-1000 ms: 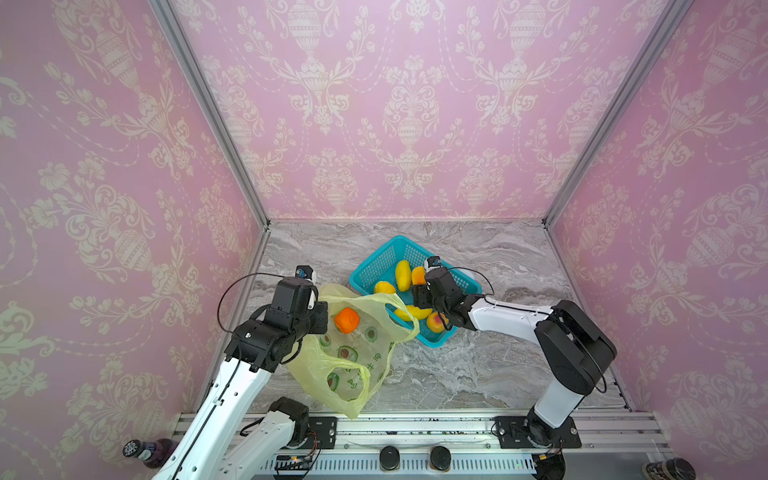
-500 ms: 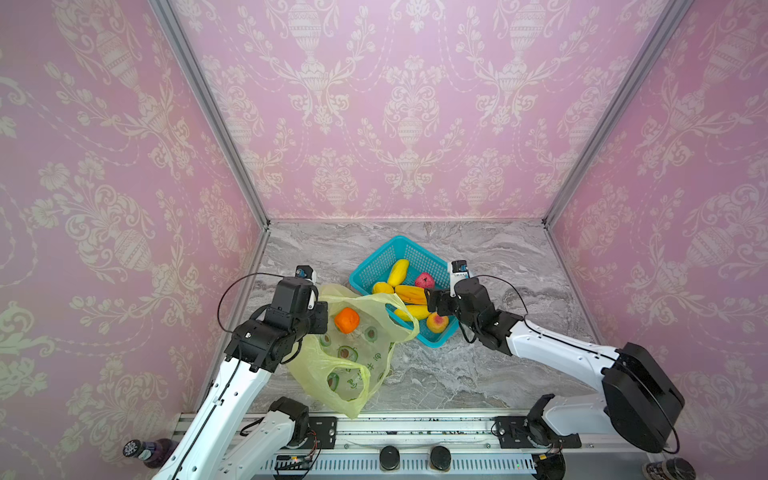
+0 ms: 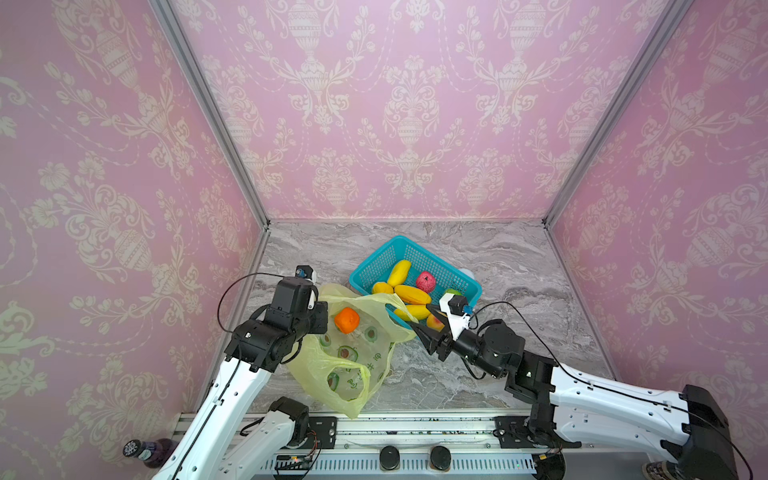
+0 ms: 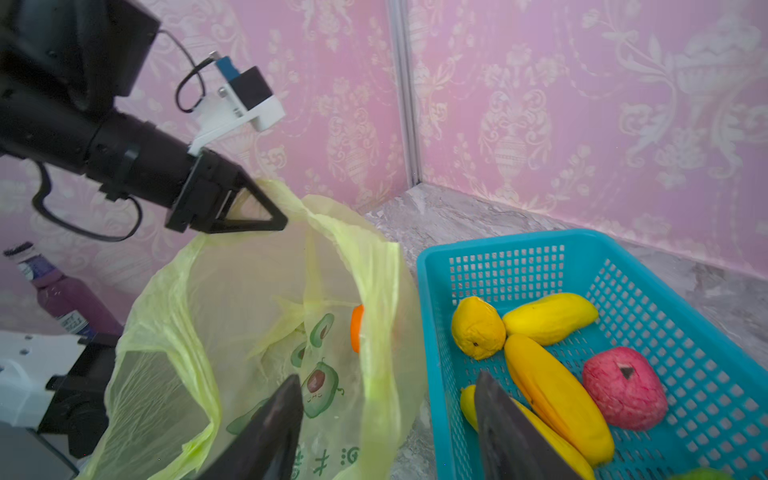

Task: Untie the knot of the plastic bag and take out the fruit
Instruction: 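Move the open right gripper back over the bag opening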

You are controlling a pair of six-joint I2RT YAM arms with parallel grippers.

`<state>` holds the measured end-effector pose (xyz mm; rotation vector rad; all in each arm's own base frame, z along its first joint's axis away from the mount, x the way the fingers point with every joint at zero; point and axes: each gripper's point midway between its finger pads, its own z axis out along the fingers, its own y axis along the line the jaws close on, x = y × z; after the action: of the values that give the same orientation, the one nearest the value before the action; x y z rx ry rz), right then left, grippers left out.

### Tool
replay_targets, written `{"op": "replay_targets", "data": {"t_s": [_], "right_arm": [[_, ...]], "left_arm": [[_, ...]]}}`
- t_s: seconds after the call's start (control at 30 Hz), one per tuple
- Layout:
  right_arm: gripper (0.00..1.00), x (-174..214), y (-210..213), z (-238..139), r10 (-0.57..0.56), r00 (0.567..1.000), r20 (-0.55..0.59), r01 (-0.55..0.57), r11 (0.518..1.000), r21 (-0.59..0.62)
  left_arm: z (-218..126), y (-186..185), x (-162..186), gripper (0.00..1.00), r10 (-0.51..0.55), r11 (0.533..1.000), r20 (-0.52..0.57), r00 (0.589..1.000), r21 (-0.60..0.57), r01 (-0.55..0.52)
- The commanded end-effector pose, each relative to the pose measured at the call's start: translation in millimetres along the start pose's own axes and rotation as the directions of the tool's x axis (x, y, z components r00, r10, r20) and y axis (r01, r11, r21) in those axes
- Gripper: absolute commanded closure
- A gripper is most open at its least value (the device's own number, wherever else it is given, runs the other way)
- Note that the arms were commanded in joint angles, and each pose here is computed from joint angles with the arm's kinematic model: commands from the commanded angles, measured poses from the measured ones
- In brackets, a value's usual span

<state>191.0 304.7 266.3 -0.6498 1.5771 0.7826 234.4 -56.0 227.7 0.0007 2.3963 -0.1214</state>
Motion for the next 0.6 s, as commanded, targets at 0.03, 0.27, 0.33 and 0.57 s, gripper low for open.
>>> {"op": "replay_targets", "data": {"t_s": [0.03, 0.27, 0.33, 0.57], "right_arm": [[0.39, 15, 44, 23, -0.169, 0.985, -0.040, 0.163, 0.978, -0.130], [0.53, 72, 58, 85, -0.218, 0.950, -0.223, 0.197, 0.974, -0.116], [0.57, 89, 57, 100, -0.227, 0.936, -0.269, 0.207, 0.973, -0.099], [0.62, 120, 48, 129, -0.223, 0.908, -0.354, 0.229, 0.973, -0.025]], "left_arm": [[0, -3, 2, 1.00, -0.001, 1.000, 0.001, 1.000, 0.013, 0.001], [0, -3, 2, 1.00, -0.001, 1.000, 0.001, 1.000, 0.017, 0.001], [0, -4, 2, 1.00, 0.000, 1.000, 0.000, 1.000, 0.017, 0.000], [0, -4, 2, 1.00, 0.000, 1.000, 0.001, 1.000, 0.020, 0.000]]}}
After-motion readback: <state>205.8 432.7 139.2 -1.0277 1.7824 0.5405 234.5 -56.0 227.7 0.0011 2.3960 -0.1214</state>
